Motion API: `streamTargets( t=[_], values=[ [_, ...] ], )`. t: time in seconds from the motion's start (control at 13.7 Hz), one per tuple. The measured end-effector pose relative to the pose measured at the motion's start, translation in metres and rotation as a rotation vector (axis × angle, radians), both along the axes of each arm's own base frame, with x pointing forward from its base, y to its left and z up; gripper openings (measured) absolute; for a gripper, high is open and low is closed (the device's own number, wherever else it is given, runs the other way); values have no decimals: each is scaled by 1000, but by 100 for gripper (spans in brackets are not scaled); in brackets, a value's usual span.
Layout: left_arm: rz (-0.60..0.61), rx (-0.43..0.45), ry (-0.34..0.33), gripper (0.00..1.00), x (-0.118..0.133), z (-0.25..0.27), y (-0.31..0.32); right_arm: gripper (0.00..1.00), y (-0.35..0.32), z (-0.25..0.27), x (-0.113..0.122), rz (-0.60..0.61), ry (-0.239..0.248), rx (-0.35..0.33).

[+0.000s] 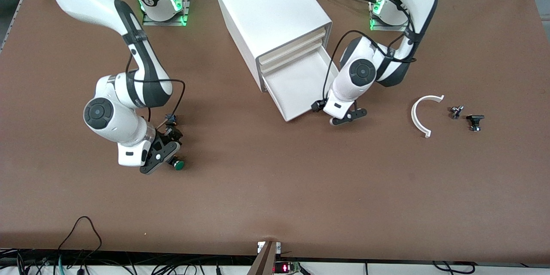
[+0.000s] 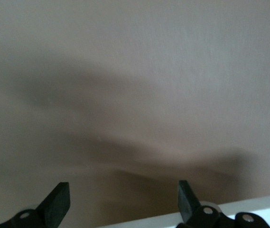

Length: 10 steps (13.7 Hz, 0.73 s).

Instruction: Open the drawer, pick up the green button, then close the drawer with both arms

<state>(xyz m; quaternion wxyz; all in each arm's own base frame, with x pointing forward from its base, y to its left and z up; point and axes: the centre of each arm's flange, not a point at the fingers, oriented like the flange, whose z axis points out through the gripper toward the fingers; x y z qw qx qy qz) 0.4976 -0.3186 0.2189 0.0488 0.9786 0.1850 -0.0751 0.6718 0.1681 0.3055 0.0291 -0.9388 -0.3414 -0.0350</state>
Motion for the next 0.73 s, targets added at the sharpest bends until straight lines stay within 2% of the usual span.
streamTargets(
  t=[0.29,0.51,0.73],
  values=[
    [35,3,37,100,-22,-7,-15,100,38,74,-19,-169,75,26],
    [57,9,88,100,-64,1,-52,100,54,129,-28,-324,103,39],
    [47,19,116,100,-99,4,-72,100,56,165,-39,-539,152,56]
  ],
)
